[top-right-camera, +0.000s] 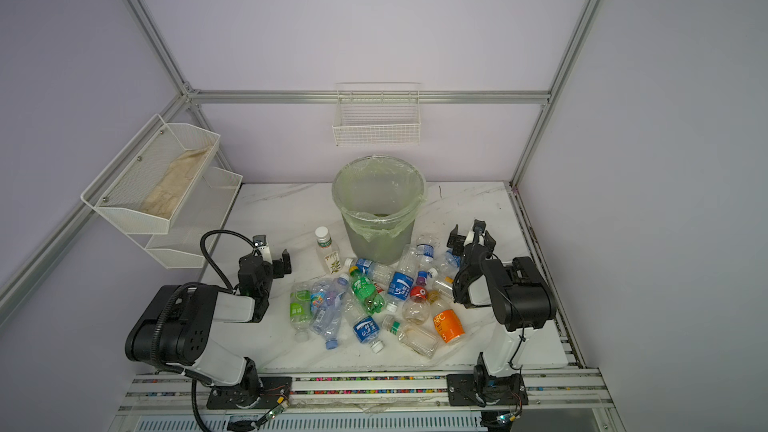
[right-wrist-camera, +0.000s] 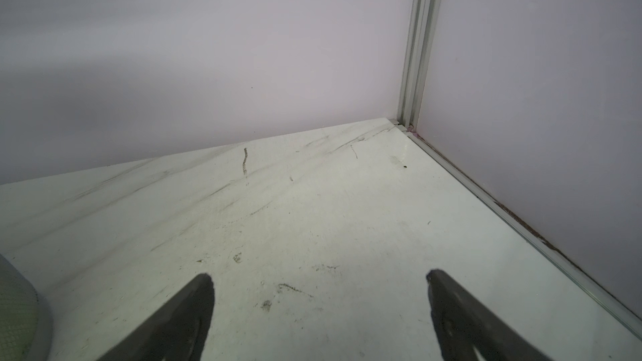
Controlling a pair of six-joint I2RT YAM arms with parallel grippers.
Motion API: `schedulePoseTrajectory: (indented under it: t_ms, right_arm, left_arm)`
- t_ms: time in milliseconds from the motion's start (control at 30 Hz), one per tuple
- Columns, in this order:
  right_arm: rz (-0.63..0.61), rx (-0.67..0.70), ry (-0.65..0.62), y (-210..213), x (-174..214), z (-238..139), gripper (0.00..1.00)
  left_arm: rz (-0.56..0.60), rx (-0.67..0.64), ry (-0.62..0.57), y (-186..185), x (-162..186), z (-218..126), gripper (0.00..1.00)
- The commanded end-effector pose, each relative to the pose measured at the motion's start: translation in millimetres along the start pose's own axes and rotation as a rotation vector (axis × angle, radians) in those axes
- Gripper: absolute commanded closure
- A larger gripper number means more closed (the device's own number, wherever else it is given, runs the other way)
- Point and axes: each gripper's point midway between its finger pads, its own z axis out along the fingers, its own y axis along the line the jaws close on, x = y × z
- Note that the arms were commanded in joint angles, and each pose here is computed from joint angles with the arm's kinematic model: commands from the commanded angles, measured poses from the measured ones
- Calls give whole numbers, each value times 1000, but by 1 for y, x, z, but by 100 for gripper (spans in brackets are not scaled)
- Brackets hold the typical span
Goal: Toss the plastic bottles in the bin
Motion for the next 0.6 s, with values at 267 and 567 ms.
schedulePoseTrajectory:
  t_ms: [267, 567]
  right_arm:
    - [3, 1, -54, 1, -14, 1, 3]
    - [49, 45, -94, -6, -86, -15, 3]
  left_arm:
    - [-78, -95, -86, 20, -64, -4, 0]
    - [-156, -73, -206, 38, -161, -86, 0]
